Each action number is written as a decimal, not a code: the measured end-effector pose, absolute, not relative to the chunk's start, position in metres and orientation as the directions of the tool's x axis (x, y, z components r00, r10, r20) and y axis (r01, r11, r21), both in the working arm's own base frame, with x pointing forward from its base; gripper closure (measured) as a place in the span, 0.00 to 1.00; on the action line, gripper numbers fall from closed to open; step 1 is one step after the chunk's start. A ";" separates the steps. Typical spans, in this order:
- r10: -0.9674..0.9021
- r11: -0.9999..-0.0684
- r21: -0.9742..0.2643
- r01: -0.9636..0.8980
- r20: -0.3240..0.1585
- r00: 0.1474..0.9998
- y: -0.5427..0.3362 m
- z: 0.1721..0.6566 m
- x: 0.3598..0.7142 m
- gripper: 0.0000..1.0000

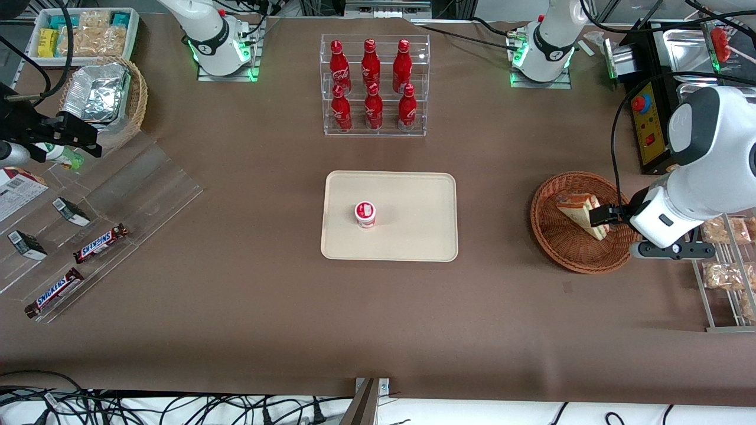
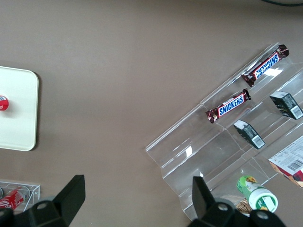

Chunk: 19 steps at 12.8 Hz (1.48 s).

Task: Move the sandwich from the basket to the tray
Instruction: 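Lower the open left gripper over the wrapped sandwich in the basket, then close the left gripper on the sandwich and lift it from the basket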

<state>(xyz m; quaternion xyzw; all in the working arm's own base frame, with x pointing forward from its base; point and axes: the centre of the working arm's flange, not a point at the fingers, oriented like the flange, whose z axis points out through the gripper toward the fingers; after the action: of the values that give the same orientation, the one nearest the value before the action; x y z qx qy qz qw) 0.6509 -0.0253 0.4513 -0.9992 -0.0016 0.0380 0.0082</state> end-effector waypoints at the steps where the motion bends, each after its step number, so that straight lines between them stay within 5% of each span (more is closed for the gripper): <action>1: 0.004 -1.000 -0.016 0.003 -0.075 0.997 -0.025 0.452 0.651 0.00; 8: 0.001 -1.000 -0.015 0.000 -0.063 0.998 -0.027 0.460 0.654 0.00; 12: 0.044 -0.999 -0.024 0.041 -0.124 0.991 -0.014 0.451 0.648 0.00; 19: 0.521 -0.854 -0.124 0.506 -0.197 0.831 0.031 0.379 0.647 0.00</action>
<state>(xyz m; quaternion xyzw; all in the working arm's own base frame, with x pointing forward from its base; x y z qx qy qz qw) 0.6470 0.0312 0.3791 -0.9561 -0.2684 0.1126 0.0335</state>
